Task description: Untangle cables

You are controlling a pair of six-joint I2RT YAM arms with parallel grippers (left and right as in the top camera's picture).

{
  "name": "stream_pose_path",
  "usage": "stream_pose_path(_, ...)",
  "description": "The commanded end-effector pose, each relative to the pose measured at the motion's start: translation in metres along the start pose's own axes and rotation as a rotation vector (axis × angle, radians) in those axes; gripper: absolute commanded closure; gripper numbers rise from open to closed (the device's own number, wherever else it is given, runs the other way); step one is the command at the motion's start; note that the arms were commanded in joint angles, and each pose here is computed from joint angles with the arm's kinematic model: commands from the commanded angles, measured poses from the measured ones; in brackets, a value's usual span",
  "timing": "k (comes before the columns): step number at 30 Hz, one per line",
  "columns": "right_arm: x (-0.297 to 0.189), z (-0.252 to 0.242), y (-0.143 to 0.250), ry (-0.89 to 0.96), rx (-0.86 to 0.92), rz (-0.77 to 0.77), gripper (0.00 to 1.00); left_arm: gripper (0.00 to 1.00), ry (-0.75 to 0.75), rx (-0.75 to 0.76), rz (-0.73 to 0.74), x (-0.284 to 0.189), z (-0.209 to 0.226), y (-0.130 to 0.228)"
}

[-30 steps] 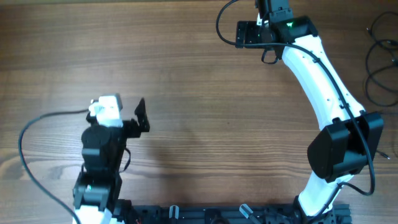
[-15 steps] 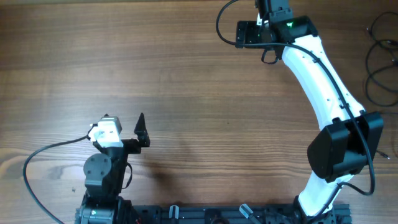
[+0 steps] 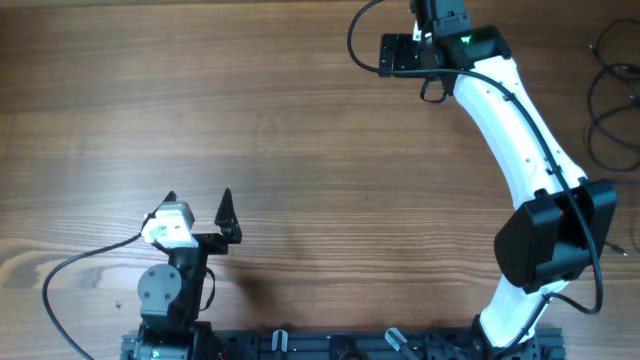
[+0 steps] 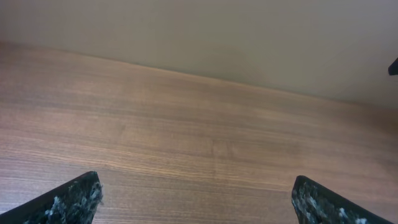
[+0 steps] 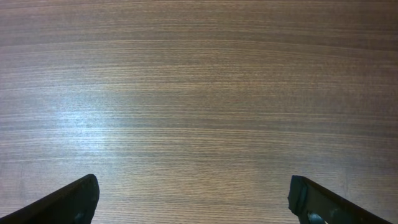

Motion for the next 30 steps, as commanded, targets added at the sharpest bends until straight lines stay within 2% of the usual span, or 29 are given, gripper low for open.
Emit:
stream_pose_path(1, 0.004, 0.002, 0.001, -0.002, 0.012, 0.006, 0.00, 0.00, -0.006, -0.015, -0.024, -0.001, 0.003, -0.001)
stream_pose_path(16, 0.004, 0.002, 0.001, -0.002, 0.012, 0.006, 0.00, 0.00, 0.034, -0.019, -0.131, -0.002, -0.003, -0.015)
stream_pose_path(30, 0.004, 0.002, 0.001, -0.002, 0.012, 0.006, 0.00, 0.00, 0.008, -0.008, -0.064, -0.001, 0.003, -0.001)
Point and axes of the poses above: each gripper's point midway between its finger pads, its own x axis out along the fingers, its own z axis along the line the jaws close on, y = z × x, the point moved 3 cm from there along -x, back along the fingers, and after that the axes turned 11 degrees about -x, right-handed, at the moved point
